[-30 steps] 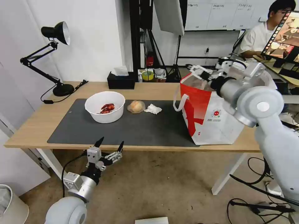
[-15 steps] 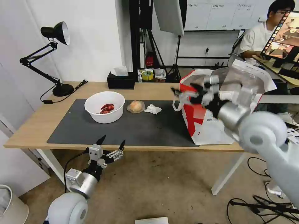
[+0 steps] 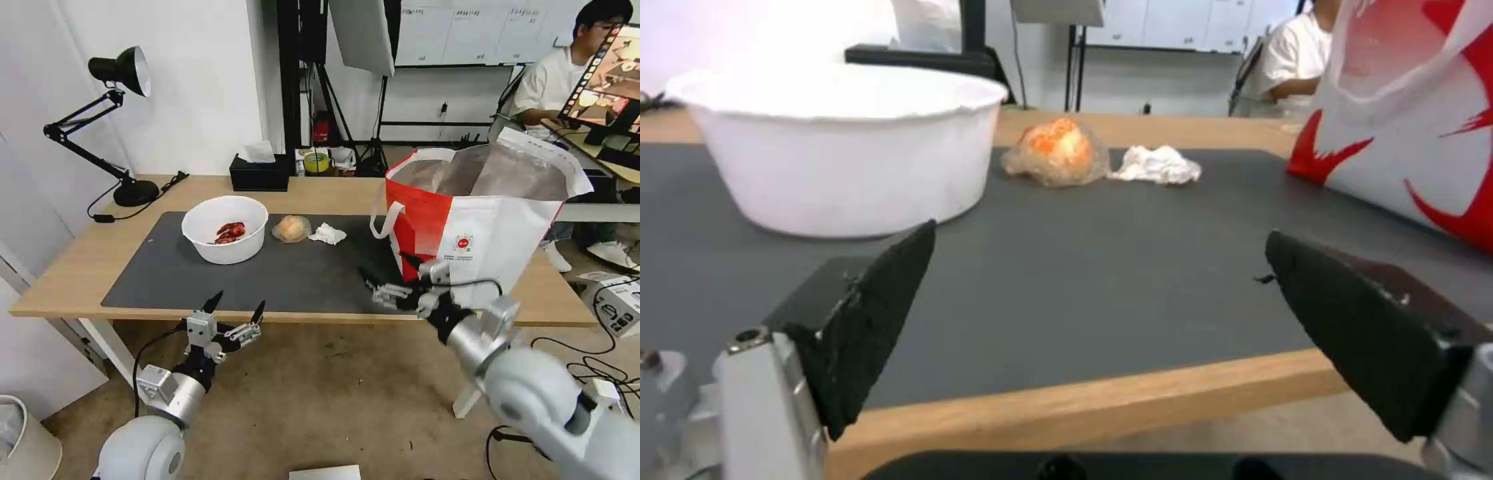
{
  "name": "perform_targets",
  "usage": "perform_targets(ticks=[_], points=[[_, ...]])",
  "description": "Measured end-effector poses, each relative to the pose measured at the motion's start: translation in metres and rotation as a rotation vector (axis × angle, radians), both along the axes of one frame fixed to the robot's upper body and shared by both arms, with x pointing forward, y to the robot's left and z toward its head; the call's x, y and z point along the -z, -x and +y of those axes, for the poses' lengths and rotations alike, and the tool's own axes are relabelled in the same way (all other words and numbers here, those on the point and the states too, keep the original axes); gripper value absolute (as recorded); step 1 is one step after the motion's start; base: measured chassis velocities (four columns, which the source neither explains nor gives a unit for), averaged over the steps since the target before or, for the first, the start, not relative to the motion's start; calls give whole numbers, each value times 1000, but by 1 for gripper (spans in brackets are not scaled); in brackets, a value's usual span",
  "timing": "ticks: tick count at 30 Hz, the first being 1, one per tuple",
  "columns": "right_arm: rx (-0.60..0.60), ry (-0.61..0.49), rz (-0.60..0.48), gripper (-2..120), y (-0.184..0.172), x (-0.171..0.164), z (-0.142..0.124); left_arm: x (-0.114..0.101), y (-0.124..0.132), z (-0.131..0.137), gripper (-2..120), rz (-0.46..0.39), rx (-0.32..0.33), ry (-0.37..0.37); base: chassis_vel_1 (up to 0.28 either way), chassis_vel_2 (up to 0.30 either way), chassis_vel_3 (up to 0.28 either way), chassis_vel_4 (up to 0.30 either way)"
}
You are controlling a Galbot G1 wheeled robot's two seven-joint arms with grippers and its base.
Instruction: Pick up the trash from the table and place it into the takeout bag.
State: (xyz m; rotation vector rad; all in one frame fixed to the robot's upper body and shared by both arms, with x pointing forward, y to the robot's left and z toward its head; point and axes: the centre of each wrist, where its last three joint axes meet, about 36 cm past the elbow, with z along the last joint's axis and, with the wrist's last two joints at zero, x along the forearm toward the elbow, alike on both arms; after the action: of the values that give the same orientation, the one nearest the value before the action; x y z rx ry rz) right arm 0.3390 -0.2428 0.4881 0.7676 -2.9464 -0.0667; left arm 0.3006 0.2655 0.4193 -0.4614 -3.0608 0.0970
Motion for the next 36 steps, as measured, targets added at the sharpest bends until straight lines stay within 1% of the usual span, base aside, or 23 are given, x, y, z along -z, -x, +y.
perform_targets(ticks=[5, 13, 20, 28, 36], points=[[24, 1, 13, 100, 14, 26, 0, 10, 1, 5, 100, 28, -7, -11, 0, 0, 0, 0], [48, -25, 16, 100, 29, 46, 1, 14, 2, 10, 100, 39, -12, -36, 0, 0, 0, 0], [83, -54, 27, 100, 40, 75, 3, 22, 2, 18, 100, 36, -29, -85, 0, 0, 0, 0], [90, -69, 33, 100, 42, 88, 0, 26, 4, 30, 100, 42, -47, -115, 0, 0, 0, 0], [96, -83, 41, 100, 43, 90, 2, 29, 7, 34, 100, 47, -51, -122, 0, 0, 0, 0]])
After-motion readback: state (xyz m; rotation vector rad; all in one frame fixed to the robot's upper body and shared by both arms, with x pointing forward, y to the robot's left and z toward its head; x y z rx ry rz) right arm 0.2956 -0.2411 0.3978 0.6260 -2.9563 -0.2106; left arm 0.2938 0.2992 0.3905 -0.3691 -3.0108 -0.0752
